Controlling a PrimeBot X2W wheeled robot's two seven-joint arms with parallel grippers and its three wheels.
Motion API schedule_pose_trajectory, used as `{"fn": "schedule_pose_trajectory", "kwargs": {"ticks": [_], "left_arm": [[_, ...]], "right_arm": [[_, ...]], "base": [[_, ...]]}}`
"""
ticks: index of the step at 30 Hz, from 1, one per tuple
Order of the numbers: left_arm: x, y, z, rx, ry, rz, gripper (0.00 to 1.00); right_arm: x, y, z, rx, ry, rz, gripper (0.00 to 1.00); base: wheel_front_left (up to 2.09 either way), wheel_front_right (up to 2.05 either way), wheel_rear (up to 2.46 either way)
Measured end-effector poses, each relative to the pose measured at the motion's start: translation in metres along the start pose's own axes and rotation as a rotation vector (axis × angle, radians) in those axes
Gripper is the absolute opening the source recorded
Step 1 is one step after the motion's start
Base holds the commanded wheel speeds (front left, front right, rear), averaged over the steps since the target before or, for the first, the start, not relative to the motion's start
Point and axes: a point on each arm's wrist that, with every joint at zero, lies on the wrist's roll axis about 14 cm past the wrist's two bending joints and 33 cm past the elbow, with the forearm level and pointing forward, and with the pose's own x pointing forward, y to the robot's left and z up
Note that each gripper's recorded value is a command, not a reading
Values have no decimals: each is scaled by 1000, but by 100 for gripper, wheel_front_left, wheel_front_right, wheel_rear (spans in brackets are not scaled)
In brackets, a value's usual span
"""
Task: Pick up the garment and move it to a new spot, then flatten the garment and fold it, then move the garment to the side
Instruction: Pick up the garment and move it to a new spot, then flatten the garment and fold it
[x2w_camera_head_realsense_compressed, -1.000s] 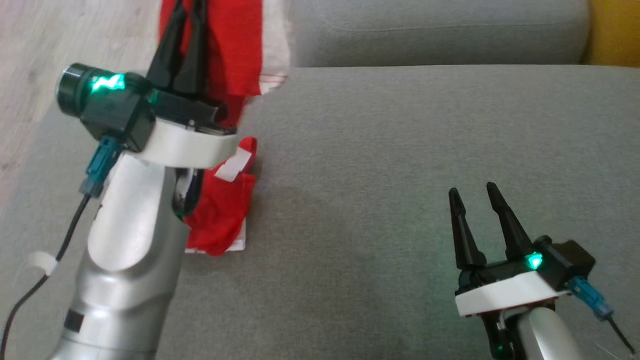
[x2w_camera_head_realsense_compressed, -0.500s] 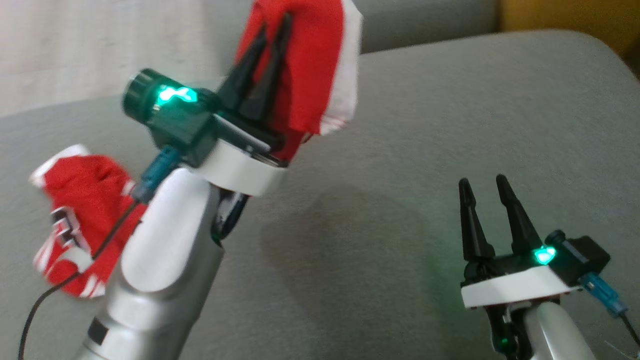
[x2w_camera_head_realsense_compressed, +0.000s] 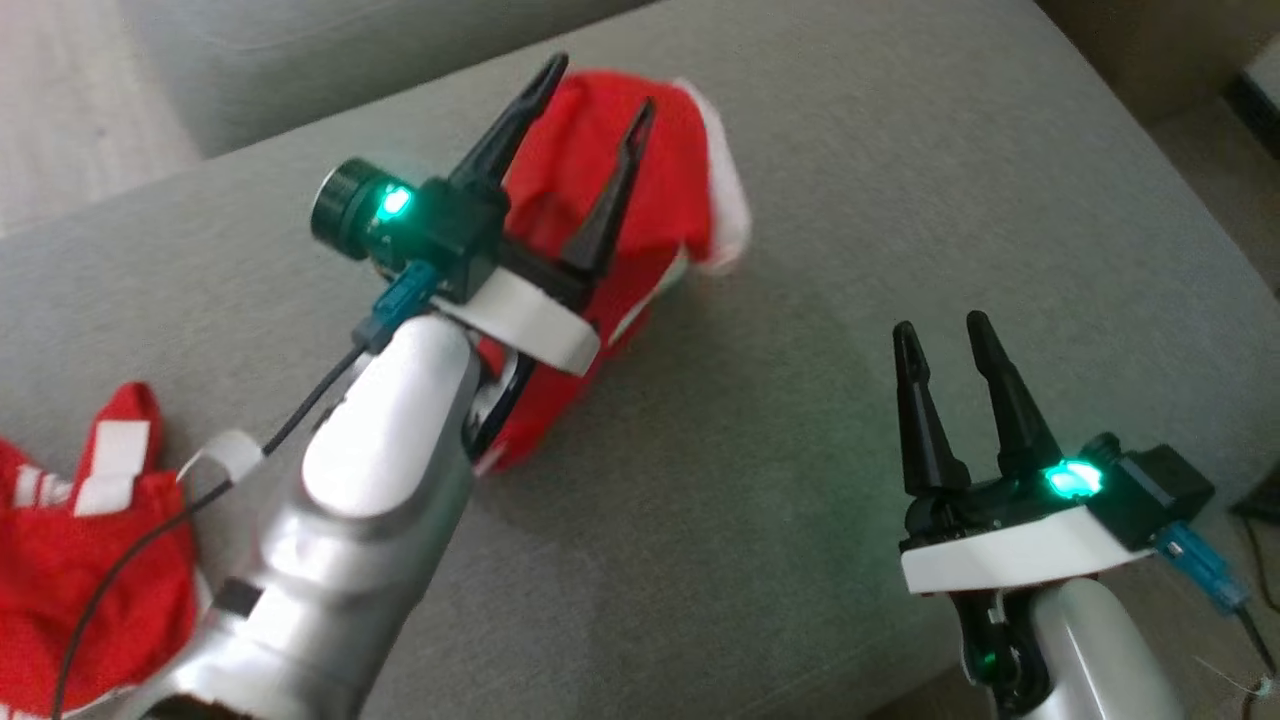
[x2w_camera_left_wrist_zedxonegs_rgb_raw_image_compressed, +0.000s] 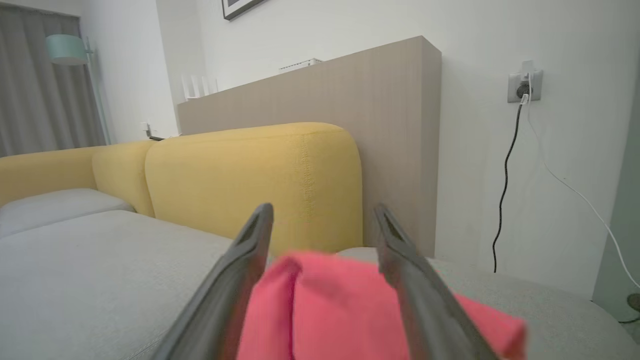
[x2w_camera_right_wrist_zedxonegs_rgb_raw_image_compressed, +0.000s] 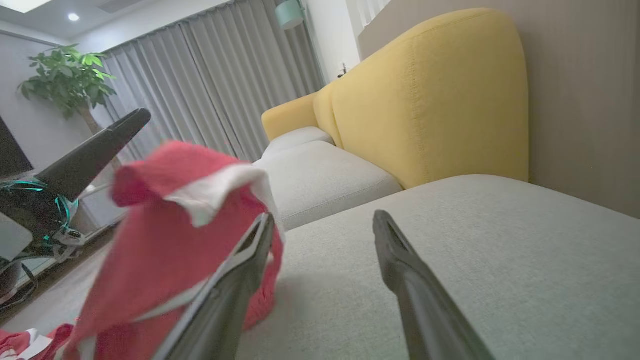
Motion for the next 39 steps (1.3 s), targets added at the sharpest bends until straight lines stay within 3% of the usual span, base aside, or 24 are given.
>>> {"fn": "schedule_pose_trajectory", "kwargs": {"ticks": [4,11,17,29,33,39], "left_arm": [[11,-3,-4,-28,-18,-12,100],[-13,28,0,-13,-24,105,100],[-60,50,11,16,-53,227,100],[-206,58,-30,-38,95,583,100],[-226,55,-36,-65,112,637,100],[-221,59,-30,-53,89,635,100]], "right_arm": [[-2,-9,-1,-8,8,-28,100],[9,3,-5,-4,9,16,100],[22,23,-10,-17,14,88,100],[21,60,-33,-34,75,209,100],[22,61,-35,-37,82,213,100],[24,46,-52,-47,134,170,100]], "base": [[0,0,0],[0,0,0],[0,0,0],[0,0,0],[0,0,0],[0,0,0]]}}
